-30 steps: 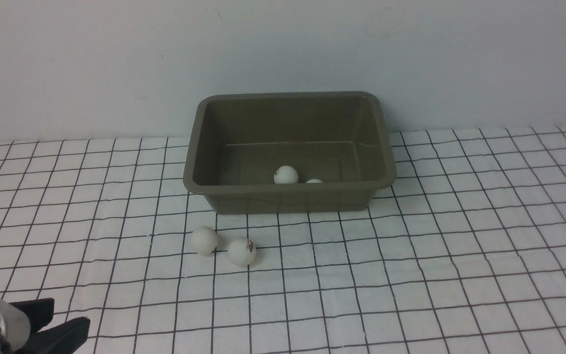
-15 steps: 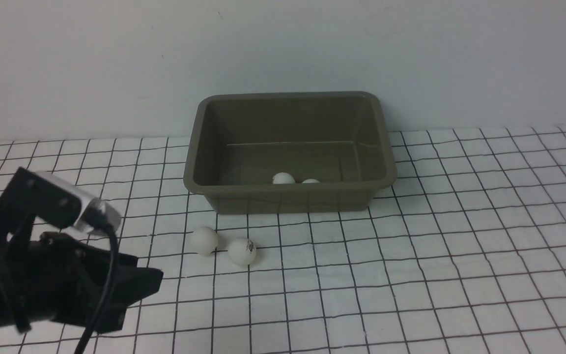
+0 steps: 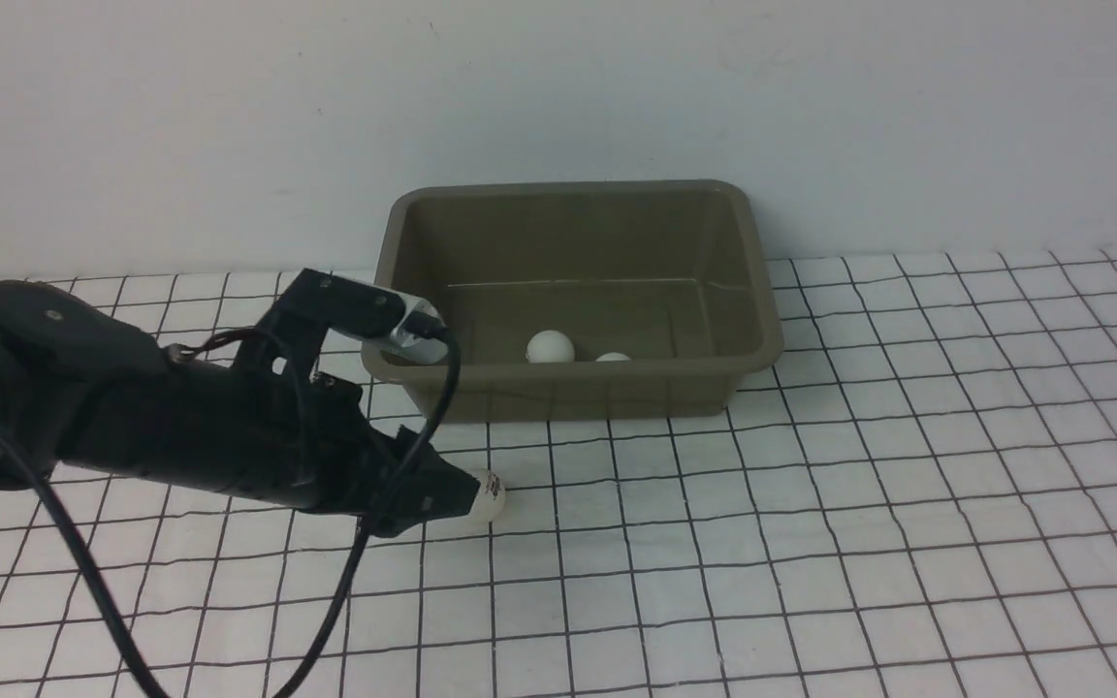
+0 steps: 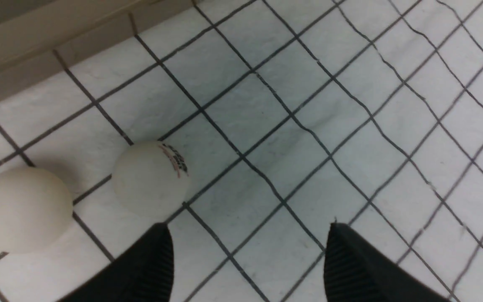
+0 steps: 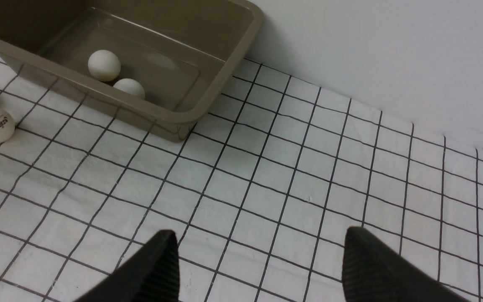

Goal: Put the table tennis balls into the box on the white checkered tablecloth.
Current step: 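Reach for and grasp a ping pong ball on the table beside the basket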

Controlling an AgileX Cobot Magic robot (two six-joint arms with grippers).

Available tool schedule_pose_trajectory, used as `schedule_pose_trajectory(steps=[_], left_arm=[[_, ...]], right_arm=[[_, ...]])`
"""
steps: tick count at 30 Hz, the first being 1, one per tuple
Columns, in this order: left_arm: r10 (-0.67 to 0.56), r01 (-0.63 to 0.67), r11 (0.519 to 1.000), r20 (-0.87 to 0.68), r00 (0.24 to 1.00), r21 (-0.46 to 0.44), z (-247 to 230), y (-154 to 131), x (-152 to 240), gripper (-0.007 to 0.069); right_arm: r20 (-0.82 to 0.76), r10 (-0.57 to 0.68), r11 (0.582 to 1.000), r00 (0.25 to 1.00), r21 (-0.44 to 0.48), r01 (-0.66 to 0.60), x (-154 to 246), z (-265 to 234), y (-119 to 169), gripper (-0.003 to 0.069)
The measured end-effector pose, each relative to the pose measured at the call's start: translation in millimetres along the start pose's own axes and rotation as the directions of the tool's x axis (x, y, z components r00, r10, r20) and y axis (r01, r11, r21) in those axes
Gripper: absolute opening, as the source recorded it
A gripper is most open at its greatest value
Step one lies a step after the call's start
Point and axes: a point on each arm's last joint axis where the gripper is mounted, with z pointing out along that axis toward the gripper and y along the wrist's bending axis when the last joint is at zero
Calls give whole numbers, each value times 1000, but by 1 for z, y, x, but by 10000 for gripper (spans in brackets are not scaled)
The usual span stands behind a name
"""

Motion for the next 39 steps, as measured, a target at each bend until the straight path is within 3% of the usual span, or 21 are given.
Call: schedule_pose_trajectory(steps=[9, 19, 24, 27, 39], left_arm=[[-28, 26, 987, -12, 1000, -161, 49, 3, 8, 437], [-28, 29, 963, 10, 1000, -268, 80, 8, 5, 437], [-28, 31, 962, 16, 999, -272, 90, 13, -2, 406], [-29, 32, 965, 12, 999, -260, 93, 13, -4, 300], [-7, 5, 981, -10, 1000, -195, 89, 4, -6, 303]], right_arm=[[4, 9, 1000, 1000, -7, -9, 0, 0, 1, 475], [5, 12, 1000, 1000, -9, -12, 0, 0, 1, 475], [5, 12, 1000, 1000, -9, -12, 0, 0, 1, 475], [5, 12, 1000, 1000, -9, -12, 0, 0, 1, 475], [13, 13, 1000, 1000, -7, -13, -1, 0, 1, 472]])
